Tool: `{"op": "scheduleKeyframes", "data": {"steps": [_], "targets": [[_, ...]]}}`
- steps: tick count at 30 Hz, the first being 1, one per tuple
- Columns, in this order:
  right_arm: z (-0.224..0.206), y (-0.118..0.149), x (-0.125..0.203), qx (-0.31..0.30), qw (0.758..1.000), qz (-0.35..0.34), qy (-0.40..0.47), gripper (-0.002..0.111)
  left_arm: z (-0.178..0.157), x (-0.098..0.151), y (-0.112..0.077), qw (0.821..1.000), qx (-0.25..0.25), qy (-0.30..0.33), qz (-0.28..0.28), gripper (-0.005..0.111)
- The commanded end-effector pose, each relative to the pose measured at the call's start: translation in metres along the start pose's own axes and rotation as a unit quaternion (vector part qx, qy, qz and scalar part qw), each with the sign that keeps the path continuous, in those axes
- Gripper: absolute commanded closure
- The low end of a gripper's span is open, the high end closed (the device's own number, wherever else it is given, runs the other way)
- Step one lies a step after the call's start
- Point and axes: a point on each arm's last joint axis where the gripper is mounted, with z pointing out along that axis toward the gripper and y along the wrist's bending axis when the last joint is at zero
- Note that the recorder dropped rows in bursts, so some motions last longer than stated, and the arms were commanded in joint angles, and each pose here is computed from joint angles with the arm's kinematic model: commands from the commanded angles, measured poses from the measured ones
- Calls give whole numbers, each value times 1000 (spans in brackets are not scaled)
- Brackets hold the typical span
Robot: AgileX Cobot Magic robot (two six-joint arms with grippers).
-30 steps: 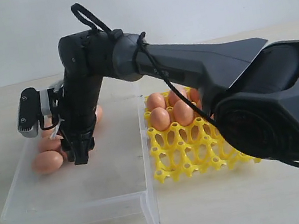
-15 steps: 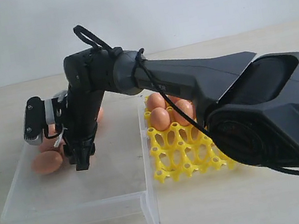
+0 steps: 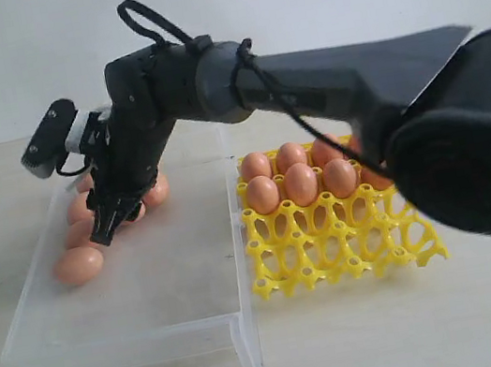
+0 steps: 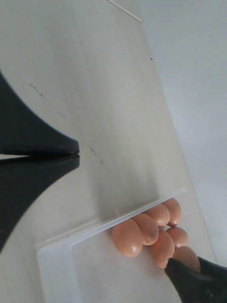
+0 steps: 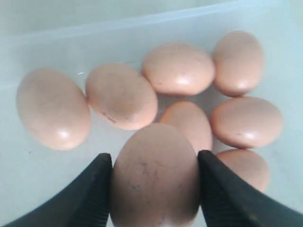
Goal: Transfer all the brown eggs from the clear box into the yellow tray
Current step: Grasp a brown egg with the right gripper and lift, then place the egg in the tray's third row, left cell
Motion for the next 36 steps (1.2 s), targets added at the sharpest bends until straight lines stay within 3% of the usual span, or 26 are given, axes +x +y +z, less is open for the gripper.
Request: {"op": "scheduleKeyframes", "data": {"steps": [1, 4, 8, 11, 20, 36], "targets": [[-49, 6, 15, 77, 989, 75, -102, 108, -1, -2, 0, 1000, -1, -9, -3, 107], [-77, 22, 43, 113, 969, 98, -196, 108, -1, -2, 0, 1000, -1, -9, -3, 107], [-100, 42, 90, 115, 934, 158, -299, 108, -1, -2, 0, 1000, -1, -9, -3, 107], [-99, 50, 124, 121, 929, 187, -295, 108, -1, -2, 0, 1000, -1, -9, -3, 107], [-98, 49, 174, 150, 917, 240, -282, 108, -1, -2, 0, 1000, -1, -9, -3, 107], [-72, 45, 200, 152, 912, 275, -263, 108, -1, -2, 0, 1000, -1, -9, -3, 107]]}}
